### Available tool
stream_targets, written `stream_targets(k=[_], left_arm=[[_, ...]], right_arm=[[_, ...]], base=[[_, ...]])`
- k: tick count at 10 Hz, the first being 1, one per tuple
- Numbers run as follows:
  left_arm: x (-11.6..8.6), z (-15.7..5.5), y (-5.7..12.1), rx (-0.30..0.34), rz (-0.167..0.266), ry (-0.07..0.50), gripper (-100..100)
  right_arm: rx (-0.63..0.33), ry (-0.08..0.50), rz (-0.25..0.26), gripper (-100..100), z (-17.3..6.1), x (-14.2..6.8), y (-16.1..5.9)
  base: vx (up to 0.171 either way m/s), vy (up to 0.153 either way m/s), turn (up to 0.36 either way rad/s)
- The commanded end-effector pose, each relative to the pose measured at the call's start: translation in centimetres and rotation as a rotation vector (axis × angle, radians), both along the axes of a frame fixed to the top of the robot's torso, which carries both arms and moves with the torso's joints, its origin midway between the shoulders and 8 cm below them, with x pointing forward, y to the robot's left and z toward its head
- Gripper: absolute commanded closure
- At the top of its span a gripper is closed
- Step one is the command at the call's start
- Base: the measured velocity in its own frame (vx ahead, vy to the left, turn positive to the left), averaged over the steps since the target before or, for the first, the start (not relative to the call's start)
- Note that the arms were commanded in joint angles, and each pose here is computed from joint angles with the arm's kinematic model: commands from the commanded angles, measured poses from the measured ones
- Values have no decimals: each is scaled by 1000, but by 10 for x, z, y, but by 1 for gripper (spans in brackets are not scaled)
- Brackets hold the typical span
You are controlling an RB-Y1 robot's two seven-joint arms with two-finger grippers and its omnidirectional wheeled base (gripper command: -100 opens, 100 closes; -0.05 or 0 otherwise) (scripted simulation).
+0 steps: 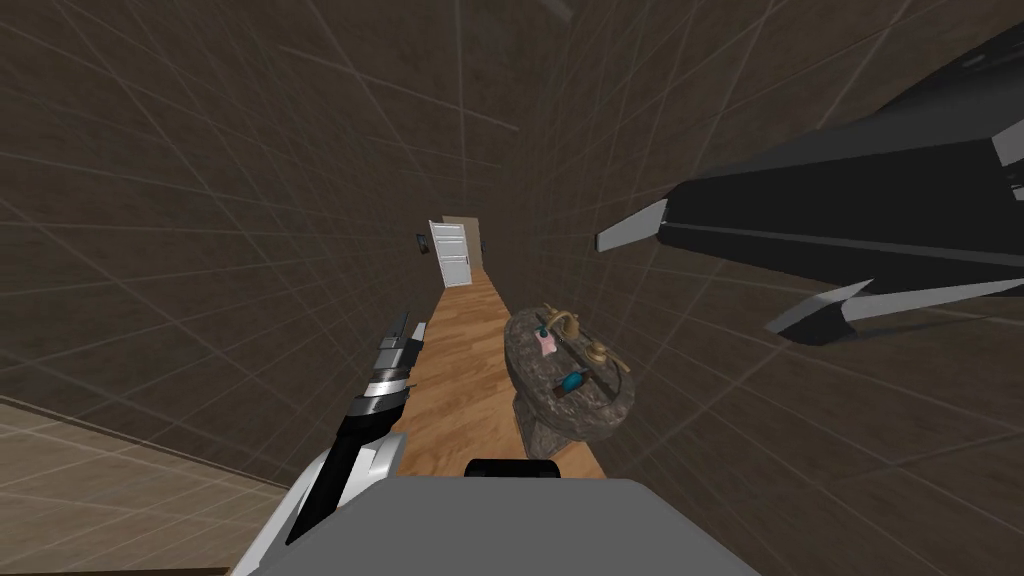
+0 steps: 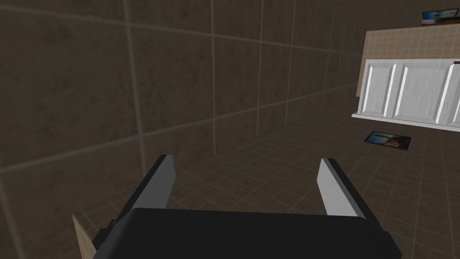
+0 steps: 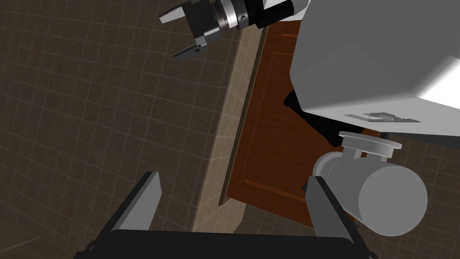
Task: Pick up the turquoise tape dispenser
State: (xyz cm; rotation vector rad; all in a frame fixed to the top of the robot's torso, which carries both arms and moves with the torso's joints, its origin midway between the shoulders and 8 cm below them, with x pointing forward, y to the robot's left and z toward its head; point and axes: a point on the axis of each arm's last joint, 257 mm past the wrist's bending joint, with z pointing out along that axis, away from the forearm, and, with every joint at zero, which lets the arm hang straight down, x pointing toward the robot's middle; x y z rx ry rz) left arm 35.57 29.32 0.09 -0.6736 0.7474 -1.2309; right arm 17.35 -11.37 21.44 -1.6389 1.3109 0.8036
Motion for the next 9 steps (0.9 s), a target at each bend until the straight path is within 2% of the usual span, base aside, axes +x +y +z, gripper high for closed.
stream_targets(k=[1, 7, 8, 9], left_arm=[[0, 0, 0, 0, 0, 0, 0], [0, 0, 0, 0, 0, 0, 0], [0, 0, 0, 0, 0, 0, 0], [0, 0, 0, 0, 0, 0, 0]], right_arm=[[4, 16, 1, -100, 3, -5, 2], [4, 16, 1, -100, 3, -5, 2], [69, 1, 1, -100, 20, -4, 5], [69, 1, 1, -100, 20, -4, 5]], base=[[8, 20, -40], [-4, -1, 20], [30, 52, -150], [28, 50, -142]])
